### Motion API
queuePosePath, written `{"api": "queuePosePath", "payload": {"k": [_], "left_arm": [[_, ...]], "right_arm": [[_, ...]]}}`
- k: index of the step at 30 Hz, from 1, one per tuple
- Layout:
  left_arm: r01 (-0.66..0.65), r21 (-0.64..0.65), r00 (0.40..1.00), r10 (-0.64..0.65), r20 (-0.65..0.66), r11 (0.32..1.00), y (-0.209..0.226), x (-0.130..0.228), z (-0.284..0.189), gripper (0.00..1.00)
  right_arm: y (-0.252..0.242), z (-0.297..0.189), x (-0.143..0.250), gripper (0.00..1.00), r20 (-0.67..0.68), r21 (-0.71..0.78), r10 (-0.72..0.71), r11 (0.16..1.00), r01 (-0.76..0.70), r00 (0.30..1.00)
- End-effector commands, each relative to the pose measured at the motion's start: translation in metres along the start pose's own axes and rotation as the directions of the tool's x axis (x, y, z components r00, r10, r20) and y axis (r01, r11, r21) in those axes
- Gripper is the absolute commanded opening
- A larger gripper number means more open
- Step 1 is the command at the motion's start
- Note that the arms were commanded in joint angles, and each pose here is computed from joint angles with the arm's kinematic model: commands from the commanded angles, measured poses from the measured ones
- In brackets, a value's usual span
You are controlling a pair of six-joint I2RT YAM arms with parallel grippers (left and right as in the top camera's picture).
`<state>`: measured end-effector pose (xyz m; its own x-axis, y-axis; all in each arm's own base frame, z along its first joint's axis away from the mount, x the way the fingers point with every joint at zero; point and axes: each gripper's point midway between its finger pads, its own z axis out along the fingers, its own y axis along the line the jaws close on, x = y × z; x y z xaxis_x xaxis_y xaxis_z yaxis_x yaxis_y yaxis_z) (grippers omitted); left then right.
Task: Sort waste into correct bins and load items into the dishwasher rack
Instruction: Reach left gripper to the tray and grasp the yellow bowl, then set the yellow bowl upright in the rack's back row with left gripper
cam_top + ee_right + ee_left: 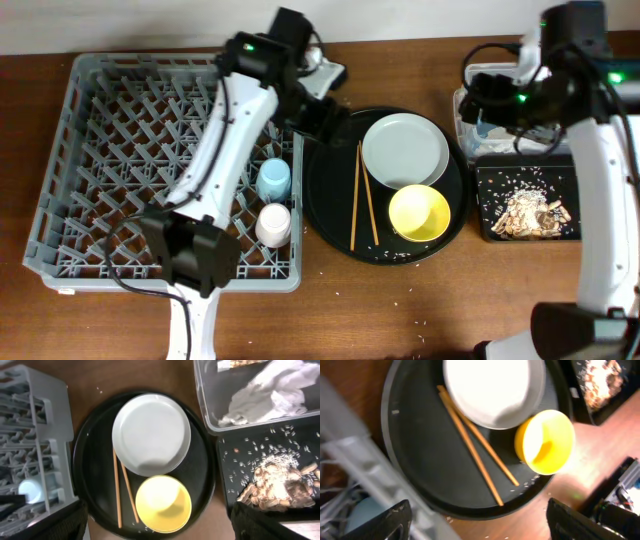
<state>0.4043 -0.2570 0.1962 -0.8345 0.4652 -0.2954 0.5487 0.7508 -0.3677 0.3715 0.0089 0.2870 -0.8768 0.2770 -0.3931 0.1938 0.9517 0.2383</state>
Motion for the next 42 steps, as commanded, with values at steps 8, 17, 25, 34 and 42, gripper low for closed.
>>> {"api": "queuePosePath", "payload": {"k": [8, 17, 25, 34, 42], "left_arm": [[-0.118, 0.093, 0.986, 0.128, -0.108, 0.989, -0.074, 0.005, 0.091, 0.73], [-0.161, 0.122, 0.956, 0.186, -0.227, 0.979, -0.084, 0.028, 0.178, 0.62], [-0.108, 0.113, 0.945, 0.137, -0.296, 0.988, -0.073, 0.044, 0.202, 0.09], [-0.054, -0.040, 0.993, 0.050, -0.103, 0.998, -0.033, -0.013, 0.068, 0.01], [0.287, -0.855, 0.954, -0.044, 0.298, 0.431, 0.145, -0.026, -0.154, 0.01]], "right_arm": [[-0.008, 0.004, 0.003, 0.92, -0.023, 0.043, 0.015, 0.999, -0.014, 1.000], [-0.008, 0.005, 0.004, 0.92, -0.029, 0.045, 0.014, 0.999, -0.013, 0.999], [-0.021, 0.020, 0.016, 0.92, -0.078, 0.098, 0.015, 0.995, -0.007, 0.997], [-0.020, 0.022, 0.013, 0.99, -0.069, 0.096, 0.012, 0.995, -0.006, 0.998], [-0.020, 0.022, 0.013, 0.99, -0.069, 0.096, 0.012, 0.995, -0.006, 0.998]]}}
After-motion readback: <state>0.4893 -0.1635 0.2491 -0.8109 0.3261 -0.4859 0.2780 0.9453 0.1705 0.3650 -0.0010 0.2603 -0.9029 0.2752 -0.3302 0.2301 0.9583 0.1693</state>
